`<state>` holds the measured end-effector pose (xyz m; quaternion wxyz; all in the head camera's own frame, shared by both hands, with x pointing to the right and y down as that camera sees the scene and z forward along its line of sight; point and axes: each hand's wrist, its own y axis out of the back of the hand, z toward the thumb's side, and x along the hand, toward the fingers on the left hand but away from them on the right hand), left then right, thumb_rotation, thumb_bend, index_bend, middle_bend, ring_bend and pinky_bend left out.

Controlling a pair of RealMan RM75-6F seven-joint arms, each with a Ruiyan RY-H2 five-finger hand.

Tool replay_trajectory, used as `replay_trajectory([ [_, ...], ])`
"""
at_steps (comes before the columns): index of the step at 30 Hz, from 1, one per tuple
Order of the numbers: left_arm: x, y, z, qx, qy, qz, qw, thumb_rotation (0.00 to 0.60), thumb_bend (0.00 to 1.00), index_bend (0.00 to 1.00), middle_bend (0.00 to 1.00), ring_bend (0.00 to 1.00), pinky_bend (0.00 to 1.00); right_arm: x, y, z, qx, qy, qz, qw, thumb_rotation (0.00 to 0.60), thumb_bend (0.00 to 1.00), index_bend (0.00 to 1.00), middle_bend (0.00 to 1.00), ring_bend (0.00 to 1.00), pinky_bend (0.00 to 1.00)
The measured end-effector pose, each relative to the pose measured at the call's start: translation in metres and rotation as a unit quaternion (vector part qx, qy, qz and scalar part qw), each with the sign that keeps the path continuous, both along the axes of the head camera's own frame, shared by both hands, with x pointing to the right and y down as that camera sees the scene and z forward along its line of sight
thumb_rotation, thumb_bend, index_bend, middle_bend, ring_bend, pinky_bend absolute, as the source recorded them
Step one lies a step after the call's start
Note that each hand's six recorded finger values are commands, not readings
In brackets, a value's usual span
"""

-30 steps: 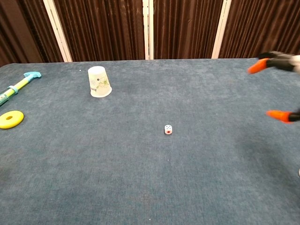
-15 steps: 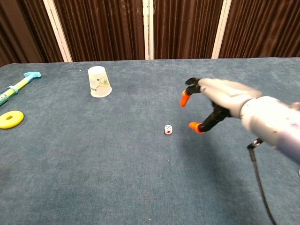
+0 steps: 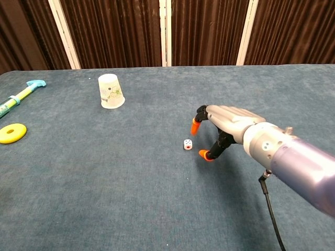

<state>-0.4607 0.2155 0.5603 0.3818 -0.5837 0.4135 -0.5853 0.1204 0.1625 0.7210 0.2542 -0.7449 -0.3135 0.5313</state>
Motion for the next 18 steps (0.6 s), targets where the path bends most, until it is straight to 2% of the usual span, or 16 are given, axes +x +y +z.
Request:
replay_trajectory([
  [7, 0.002, -0.001, 0.001, -0.001, 0.001, 0.002, 1.0000, 0.600, 0.04, 0.00, 0.00, 0.00, 0.00, -0.008, -0.002, 0.012, -0.007, -0.001, 0.010, 0.9999, 0.600, 0.25, 0.37, 0.06, 0.00, 0.00],
  [18, 0.002, -0.001, 0.001, -0.001, 0.003, 0.002, 1.0000, 0.600, 0.04, 0.00, 0.00, 0.00, 0.00, -0.015, -0.002, 0.027, -0.014, 0.007, 0.014, 0.9998, 0.600, 0.30, 0.45, 0.12, 0.00, 0.00],
])
